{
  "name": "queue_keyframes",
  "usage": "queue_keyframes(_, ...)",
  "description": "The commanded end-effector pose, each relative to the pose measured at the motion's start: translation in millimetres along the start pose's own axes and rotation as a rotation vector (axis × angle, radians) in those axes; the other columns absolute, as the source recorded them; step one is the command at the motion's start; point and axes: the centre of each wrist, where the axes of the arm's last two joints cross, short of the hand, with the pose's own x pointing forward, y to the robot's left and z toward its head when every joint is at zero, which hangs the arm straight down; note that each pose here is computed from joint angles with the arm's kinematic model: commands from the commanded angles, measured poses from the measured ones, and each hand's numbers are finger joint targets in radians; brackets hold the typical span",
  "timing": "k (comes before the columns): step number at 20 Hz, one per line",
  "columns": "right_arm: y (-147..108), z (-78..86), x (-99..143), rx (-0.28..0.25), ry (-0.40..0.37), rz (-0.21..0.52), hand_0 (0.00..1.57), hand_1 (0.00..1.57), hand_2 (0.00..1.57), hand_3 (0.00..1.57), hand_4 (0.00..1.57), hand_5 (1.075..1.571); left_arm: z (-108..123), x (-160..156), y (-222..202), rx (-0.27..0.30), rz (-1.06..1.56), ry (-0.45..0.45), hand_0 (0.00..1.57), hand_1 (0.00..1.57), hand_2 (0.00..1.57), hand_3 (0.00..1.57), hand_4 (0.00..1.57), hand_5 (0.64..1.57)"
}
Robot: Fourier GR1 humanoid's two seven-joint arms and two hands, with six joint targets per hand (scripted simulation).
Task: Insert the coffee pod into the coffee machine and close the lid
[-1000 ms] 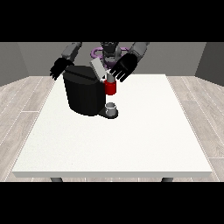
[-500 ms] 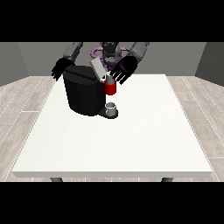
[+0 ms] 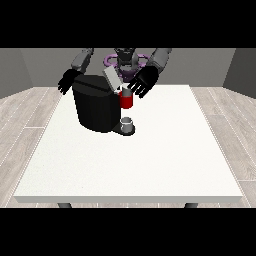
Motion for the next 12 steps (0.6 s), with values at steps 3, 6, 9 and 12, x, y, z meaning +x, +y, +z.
queue_keyframes(3,13.3,12.5,6.5,0.053,0.004,0.003,0.0,0.0,0.0,0.0,0.44,1.571,10.6,-29.9,-5.7,-0.007,0.003,0.058,1.21,1.21,1.24,1.12,0.46,1.571)
queue_keyframes(6,18.5,2.0,13.9,0.017,0.002,0.007,0.0,0.0,0.0,0.0,0.42,1.571,3.6,-13.8,-0.4,-0.017,-0.02,0.038,1.13,1.13,1.17,1.03,0.44,1.571)
queue_keyframes(9,-1.9,2.0,6.5,0.01,0.03,-0.001,0.0,0.0,0.0,0.0,0.4,1.571,5.5,-14.2,15.3,0.009,-0.047,0.038,1.12,1.12,1.16,0.99,0.44,1.571)
queue_keyframes(12,-9.4,13.4,-9.3,0.01,0.002,0.005,0.0,0.0,0.0,0.0,0.4,1.571,4.3,-10.9,-4.7,-0.008,-0.049,0.036,1.06,1.06,1.11,0.94,0.39,1.571)
